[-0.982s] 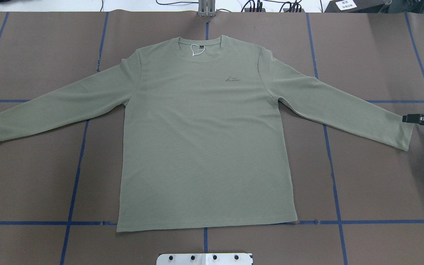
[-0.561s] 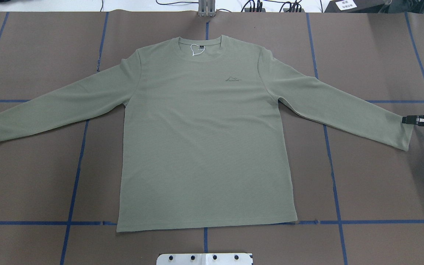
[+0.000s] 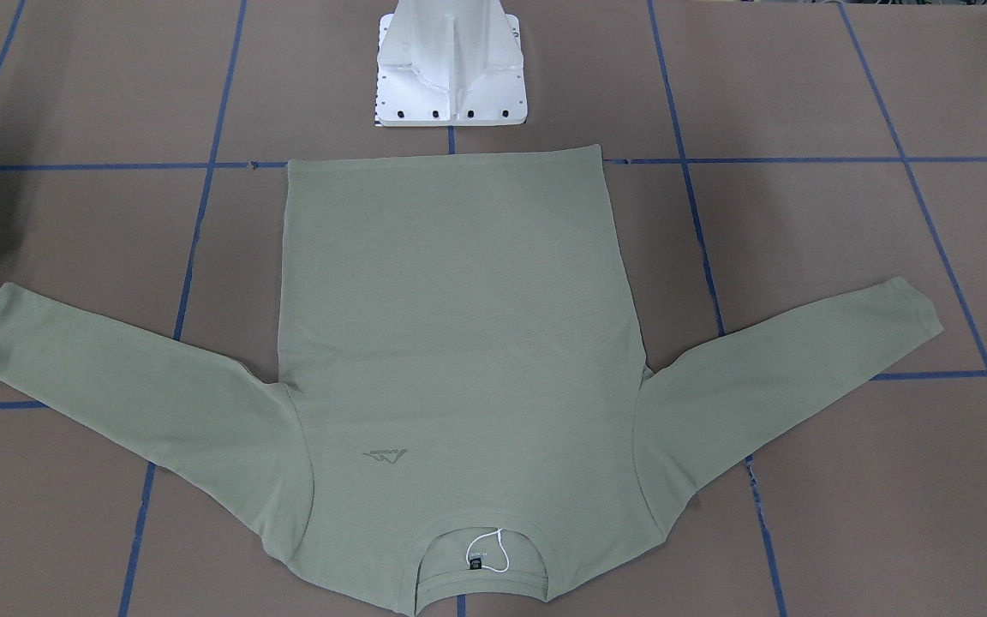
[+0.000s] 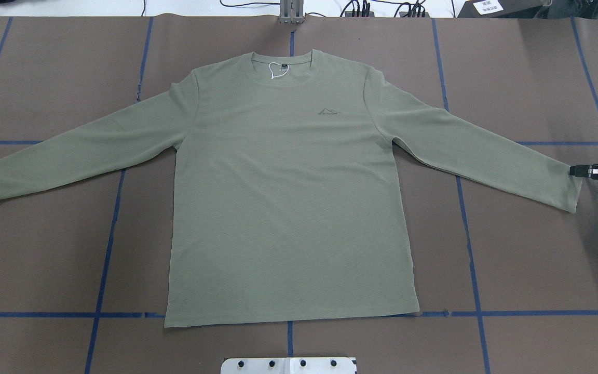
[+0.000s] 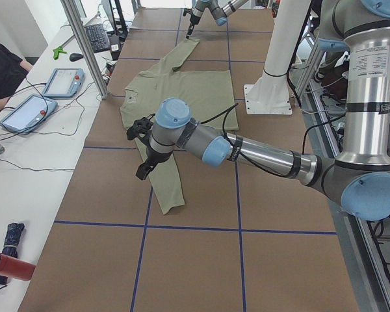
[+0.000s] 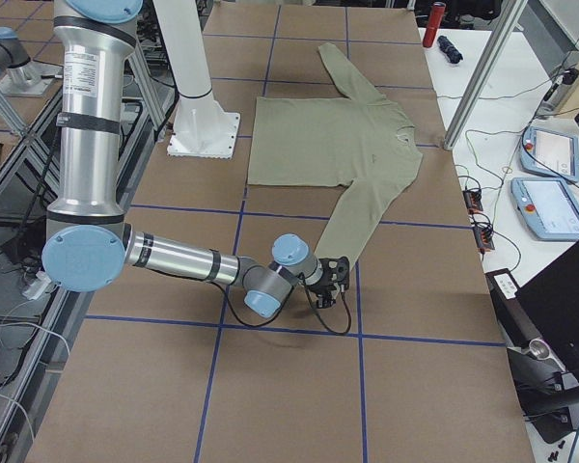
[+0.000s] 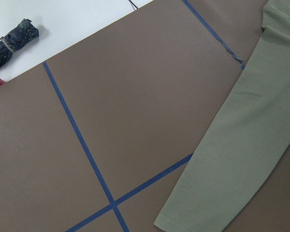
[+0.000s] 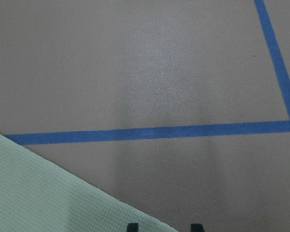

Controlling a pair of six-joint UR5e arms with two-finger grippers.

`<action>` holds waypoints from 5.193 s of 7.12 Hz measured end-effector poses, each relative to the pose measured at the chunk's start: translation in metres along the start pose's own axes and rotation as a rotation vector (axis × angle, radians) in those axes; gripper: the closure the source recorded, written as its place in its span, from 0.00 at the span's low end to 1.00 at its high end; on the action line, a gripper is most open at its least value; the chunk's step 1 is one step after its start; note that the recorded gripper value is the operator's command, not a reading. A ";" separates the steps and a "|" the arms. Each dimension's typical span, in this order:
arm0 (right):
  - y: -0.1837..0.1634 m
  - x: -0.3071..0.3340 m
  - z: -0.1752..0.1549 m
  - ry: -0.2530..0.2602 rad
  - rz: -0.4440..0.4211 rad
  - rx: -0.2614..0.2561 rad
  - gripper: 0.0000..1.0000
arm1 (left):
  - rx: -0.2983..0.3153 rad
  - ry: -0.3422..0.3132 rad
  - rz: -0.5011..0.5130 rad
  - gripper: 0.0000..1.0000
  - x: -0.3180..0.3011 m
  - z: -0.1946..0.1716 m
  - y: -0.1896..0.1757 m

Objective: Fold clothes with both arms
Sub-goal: 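Lower the right gripper to the cuff of the sleeve nearest it and grasp, then lift the sleeve with the right gripper and carry it across the shirt body, then release the sleeve on the shirt and raise the right gripper away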

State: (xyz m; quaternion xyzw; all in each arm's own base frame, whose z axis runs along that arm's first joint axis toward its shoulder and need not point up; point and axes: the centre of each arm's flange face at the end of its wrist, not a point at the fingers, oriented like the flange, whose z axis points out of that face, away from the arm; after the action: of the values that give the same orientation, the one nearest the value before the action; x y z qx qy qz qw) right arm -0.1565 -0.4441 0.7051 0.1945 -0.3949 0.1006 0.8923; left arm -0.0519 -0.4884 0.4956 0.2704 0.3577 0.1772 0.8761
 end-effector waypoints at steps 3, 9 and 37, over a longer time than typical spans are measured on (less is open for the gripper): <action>0.000 0.001 0.001 0.002 -0.008 0.001 0.88 | -0.002 0.001 -0.002 0.00 -0.001 0.001 0.001; -0.040 -0.042 -0.036 0.014 0.018 0.023 1.00 | -0.003 0.001 0.000 0.00 -0.001 0.001 0.001; -0.186 -0.906 -0.107 0.135 0.285 0.154 0.00 | -0.003 0.002 -0.010 0.00 -0.005 0.006 -0.003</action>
State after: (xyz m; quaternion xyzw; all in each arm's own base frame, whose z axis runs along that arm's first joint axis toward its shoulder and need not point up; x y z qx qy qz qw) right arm -0.6287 -0.5897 -0.0840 0.1971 -0.3487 0.2689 0.8759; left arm -0.0510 -0.4955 0.4998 0.2669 0.3597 0.1737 0.8771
